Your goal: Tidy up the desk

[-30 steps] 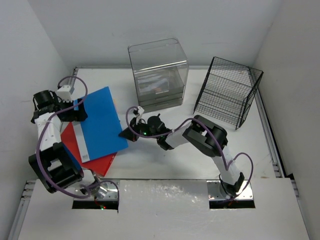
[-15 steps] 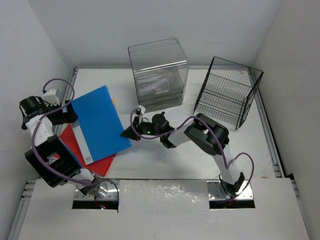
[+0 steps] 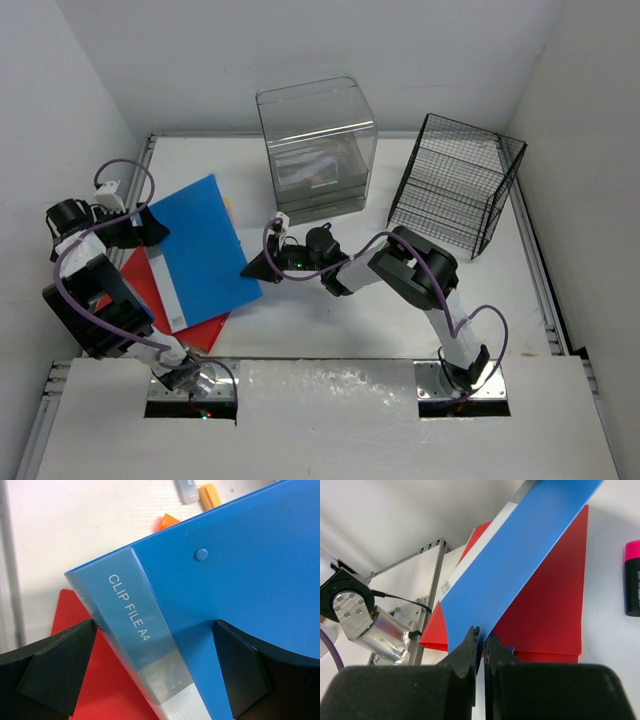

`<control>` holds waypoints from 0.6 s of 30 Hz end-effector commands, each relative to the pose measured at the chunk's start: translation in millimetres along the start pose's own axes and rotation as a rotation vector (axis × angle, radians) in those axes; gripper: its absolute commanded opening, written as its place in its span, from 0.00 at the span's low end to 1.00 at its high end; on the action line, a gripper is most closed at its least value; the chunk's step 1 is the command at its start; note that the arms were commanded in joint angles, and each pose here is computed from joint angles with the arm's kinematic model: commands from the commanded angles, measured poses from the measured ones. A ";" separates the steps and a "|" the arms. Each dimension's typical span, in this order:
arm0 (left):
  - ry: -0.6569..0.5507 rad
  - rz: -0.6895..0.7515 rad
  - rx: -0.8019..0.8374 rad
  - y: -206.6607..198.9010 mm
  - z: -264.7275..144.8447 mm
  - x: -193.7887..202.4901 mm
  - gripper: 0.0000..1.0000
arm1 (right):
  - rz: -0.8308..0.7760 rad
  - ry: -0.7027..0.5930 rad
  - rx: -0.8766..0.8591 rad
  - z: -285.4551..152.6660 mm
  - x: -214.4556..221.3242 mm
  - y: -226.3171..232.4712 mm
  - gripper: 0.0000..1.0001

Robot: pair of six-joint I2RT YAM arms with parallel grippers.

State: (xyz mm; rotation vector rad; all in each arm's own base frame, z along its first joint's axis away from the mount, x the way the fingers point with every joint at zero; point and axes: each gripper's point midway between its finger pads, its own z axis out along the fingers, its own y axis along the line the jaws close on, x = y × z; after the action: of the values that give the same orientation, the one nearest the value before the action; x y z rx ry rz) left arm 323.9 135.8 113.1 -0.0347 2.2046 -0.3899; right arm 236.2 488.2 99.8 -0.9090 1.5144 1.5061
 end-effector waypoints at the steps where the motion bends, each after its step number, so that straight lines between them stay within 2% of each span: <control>1: -0.046 0.024 0.075 -2.0 8.3 -10.0 1.00 | -0.166 -0.109 -0.145 4.8 -34.5 28.9 0.00; 6: -0.042 0.012 0.168 -8.4 5.6 -6.3 0.99 | -0.174 -0.110 -0.155 3.4 -34.0 30.4 0.00; 10: -0.041 0.028 0.257 -20.2 -0.2 -3.8 0.94 | -0.176 -0.105 -0.176 4.3 -31.7 32.0 0.00; 15: -0.029 0.037 0.186 -6.0 -5.2 -5.5 0.96 | -0.181 -0.136 -0.186 0.1 -39.4 33.3 0.00; 18: -0.035 0.022 0.207 -1.2 -12.9 -2.4 0.97 | -0.181 -0.150 -0.196 -3.0 -42.1 35.4 0.00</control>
State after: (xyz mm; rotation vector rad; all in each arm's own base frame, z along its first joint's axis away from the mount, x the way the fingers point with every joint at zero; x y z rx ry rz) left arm 316.1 129.3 105.2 0.0462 2.1813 -0.5954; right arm 227.7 486.3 107.6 -0.9542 1.4616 1.5620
